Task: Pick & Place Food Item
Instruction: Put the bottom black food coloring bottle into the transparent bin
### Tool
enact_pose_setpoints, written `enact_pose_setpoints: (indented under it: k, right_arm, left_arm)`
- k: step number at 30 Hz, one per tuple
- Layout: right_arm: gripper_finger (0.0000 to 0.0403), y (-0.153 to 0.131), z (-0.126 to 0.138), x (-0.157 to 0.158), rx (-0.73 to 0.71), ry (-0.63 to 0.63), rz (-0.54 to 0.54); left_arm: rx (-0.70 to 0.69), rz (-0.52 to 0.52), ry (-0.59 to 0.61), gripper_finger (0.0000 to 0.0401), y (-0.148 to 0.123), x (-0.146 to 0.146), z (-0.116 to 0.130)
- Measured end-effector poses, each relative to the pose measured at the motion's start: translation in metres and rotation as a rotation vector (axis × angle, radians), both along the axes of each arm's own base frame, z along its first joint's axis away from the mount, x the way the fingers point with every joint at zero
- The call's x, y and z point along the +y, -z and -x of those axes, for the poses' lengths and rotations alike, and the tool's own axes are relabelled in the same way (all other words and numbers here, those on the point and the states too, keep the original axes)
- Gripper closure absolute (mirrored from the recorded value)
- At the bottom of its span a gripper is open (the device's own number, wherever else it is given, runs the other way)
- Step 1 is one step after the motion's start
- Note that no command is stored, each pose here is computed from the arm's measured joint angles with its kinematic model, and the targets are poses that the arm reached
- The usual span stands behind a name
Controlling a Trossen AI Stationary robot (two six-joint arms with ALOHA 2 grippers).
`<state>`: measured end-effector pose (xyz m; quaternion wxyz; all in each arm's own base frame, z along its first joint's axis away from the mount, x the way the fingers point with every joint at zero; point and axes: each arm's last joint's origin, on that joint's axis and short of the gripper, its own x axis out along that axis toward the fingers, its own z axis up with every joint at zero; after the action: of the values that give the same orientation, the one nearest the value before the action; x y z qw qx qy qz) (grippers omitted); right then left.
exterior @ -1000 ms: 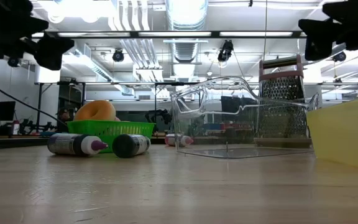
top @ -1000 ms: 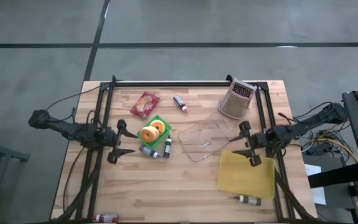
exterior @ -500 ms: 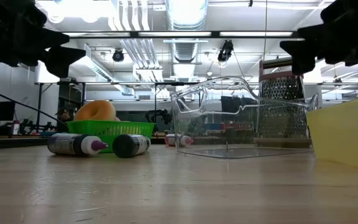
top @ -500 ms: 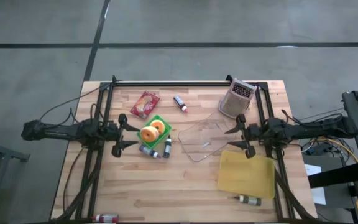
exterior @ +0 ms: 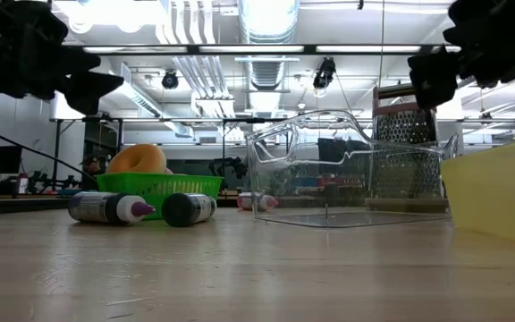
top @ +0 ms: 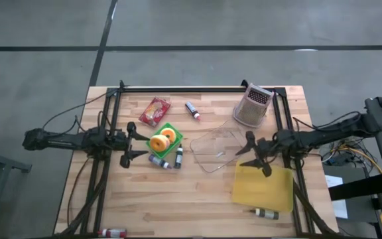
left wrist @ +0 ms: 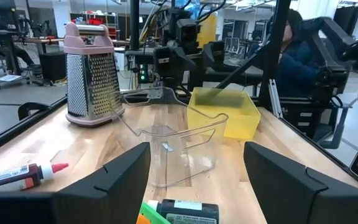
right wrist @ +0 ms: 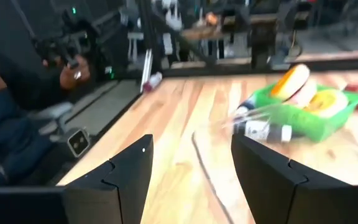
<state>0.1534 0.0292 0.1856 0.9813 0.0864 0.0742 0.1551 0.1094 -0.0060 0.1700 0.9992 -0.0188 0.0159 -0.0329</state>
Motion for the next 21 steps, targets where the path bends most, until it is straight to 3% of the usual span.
enact_pose_setpoints:
  k: [7, 12, 21]
  right_arm:
    - [0.0188, -0.018, -0.021, 0.028, 0.134, -0.065, 0.003]
    - [0.0188, -0.025, -0.029, 0.048, 0.291, -0.048, -0.007]
    - [0.0188, -0.033, -0.035, 0.086, 0.43, -0.025, -0.038]
  left_arm:
    - [0.024, -0.002, -0.019, 0.0139, 0.004, 0.001, 0.0]
    - [0.03, 0.005, -0.019, 0.0139, 0.008, 0.001, 0.0]
    - [0.019, 0.009, -0.02, 0.0139, 0.007, 0.001, 0.0]
